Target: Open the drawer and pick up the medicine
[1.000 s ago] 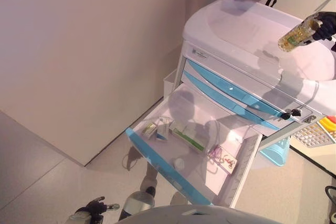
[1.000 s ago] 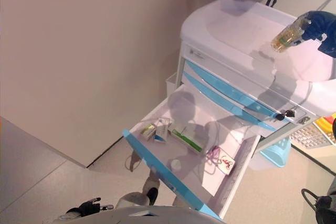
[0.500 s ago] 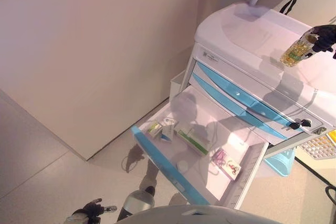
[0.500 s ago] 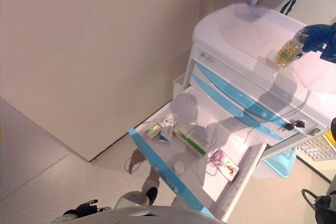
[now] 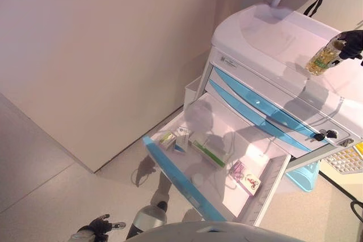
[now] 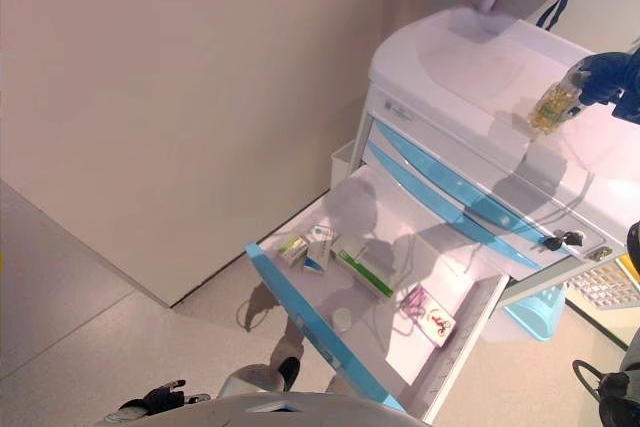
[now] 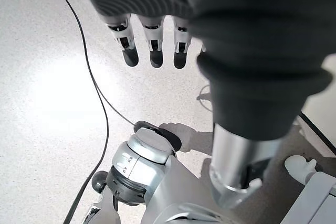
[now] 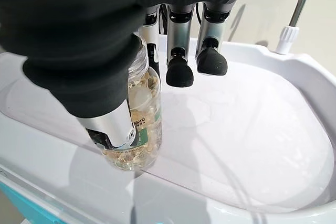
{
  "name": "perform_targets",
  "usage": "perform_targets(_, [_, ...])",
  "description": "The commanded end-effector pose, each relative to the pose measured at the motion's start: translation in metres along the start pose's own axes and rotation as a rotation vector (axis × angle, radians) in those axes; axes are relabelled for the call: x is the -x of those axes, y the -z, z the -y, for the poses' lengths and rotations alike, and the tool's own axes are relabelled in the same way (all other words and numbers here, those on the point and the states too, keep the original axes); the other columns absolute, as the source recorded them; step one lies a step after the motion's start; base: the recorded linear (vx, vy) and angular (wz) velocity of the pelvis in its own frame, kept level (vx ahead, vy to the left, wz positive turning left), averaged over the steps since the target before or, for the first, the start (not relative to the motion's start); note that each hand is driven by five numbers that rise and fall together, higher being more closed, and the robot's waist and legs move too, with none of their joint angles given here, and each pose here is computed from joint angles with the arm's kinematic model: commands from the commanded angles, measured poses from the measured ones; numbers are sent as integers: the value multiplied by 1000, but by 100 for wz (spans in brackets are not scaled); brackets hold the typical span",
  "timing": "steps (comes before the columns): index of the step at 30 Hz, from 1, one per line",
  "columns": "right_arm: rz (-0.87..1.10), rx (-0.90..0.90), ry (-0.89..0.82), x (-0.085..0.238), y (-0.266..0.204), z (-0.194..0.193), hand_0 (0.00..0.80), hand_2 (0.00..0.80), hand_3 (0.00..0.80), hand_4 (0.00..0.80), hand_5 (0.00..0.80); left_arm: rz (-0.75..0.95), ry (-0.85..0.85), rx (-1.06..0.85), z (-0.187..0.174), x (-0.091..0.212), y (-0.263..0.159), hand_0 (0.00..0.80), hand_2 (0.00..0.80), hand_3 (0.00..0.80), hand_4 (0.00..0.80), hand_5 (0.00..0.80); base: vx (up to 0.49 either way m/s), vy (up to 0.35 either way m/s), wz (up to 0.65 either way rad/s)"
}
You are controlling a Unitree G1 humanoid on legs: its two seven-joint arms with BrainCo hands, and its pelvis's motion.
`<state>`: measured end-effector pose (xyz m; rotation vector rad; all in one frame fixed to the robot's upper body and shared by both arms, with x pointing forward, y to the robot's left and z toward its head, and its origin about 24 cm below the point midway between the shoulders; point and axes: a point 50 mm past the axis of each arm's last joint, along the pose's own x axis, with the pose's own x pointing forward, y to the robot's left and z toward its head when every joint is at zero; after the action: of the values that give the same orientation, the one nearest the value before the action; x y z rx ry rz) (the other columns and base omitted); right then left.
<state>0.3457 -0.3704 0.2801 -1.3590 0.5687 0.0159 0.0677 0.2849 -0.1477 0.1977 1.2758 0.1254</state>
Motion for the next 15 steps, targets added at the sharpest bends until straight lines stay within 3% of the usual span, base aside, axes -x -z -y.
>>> perform_targets(1, [-26,6,51,11,7,17,800,800,800,800,800,-18,-43,-46,-19,4,9,0,0,0,0,0,0,0,0])
perform_targets(15, [-31,12,12,7,11,7,800,800,800,800,800,-15,-35,-56,-19,4,8,0,0,0,0,0,0,0,0])
